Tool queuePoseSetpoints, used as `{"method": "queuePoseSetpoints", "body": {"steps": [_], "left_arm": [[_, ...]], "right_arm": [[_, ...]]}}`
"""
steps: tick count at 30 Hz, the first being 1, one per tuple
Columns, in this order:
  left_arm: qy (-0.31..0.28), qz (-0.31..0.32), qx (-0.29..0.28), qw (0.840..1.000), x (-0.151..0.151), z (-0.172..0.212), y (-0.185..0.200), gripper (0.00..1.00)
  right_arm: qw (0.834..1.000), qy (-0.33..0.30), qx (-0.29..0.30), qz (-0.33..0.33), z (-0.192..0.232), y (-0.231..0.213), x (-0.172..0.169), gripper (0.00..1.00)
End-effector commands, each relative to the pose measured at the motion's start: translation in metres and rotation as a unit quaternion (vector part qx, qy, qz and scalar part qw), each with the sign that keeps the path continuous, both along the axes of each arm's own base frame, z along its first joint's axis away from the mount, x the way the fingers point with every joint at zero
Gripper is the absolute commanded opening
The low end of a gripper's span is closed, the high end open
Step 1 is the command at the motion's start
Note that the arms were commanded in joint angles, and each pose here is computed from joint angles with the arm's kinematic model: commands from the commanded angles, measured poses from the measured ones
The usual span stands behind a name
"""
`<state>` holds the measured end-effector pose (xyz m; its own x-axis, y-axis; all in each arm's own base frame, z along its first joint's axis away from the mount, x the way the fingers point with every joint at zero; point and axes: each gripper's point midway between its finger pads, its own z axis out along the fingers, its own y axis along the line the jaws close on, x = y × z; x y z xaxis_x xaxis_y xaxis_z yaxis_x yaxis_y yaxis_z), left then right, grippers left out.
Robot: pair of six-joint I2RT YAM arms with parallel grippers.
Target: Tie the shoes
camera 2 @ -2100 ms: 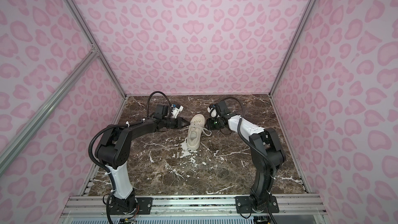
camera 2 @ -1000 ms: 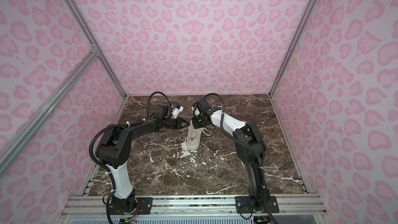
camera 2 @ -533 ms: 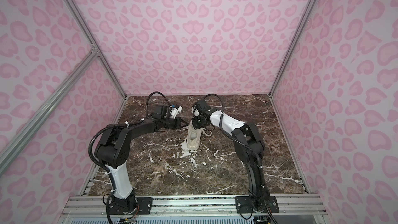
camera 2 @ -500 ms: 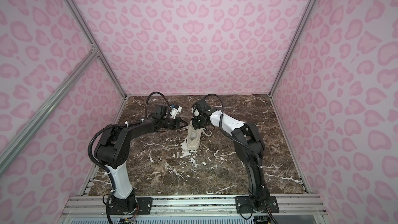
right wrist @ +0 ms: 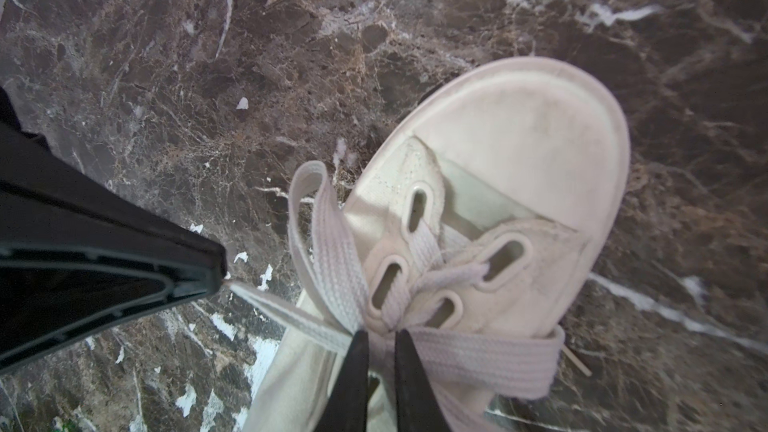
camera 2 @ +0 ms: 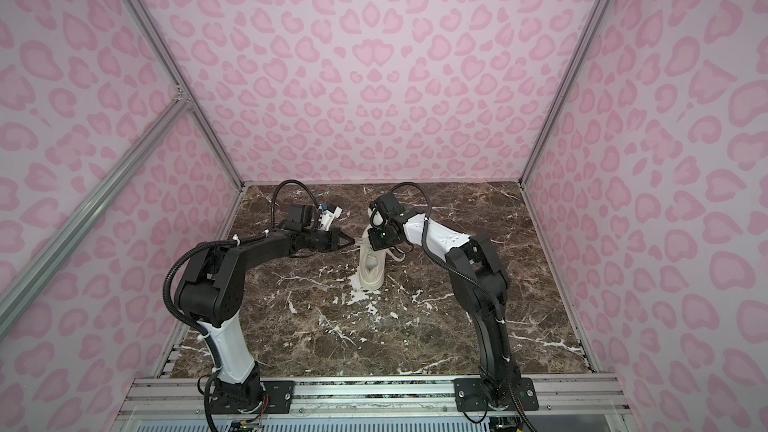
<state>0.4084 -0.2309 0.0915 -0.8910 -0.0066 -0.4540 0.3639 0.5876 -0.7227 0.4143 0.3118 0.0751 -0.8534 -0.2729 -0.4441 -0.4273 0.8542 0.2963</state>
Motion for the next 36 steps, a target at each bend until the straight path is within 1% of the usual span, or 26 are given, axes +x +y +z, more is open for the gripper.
{"method": "queuePoseSetpoints", "body": {"steps": [1, 8, 19, 26, 30, 36], "left_arm": [[-0.015, 0.003, 0.006, 1.000, 0.002, 0.006, 0.005, 0.03], [-0.013, 0.019, 0.012, 1.000, 0.005, 0.003, 0.018, 0.03], [-0.008, 0.031, 0.017, 0.999, 0.002, -0.002, 0.034, 0.03], [-0.010, 0.030, 0.016, 0.999, 0.002, 0.000, 0.036, 0.03], [-0.004, 0.032, 0.020, 0.999, 0.001, -0.005, 0.037, 0.03], [-0.012, 0.040, 0.006, 0.999, 0.003, 0.000, 0.039, 0.03]], "right_arm": [[0.999, 0.021, -0.044, -0.012, -0.018, -0.017, -0.007, 0.15], [0.998, 0.022, -0.053, -0.010, -0.020, -0.020, -0.007, 0.15], [0.998, 0.024, -0.052, -0.012, -0.021, -0.022, -0.008, 0.14], [0.998, 0.025, -0.050, -0.013, -0.020, -0.023, -0.009, 0.14], [0.998, 0.026, -0.052, -0.013, -0.021, -0.023, -0.009, 0.14], [0.998, 0.026, -0.052, -0.012, -0.022, -0.024, -0.010, 0.14]]}}
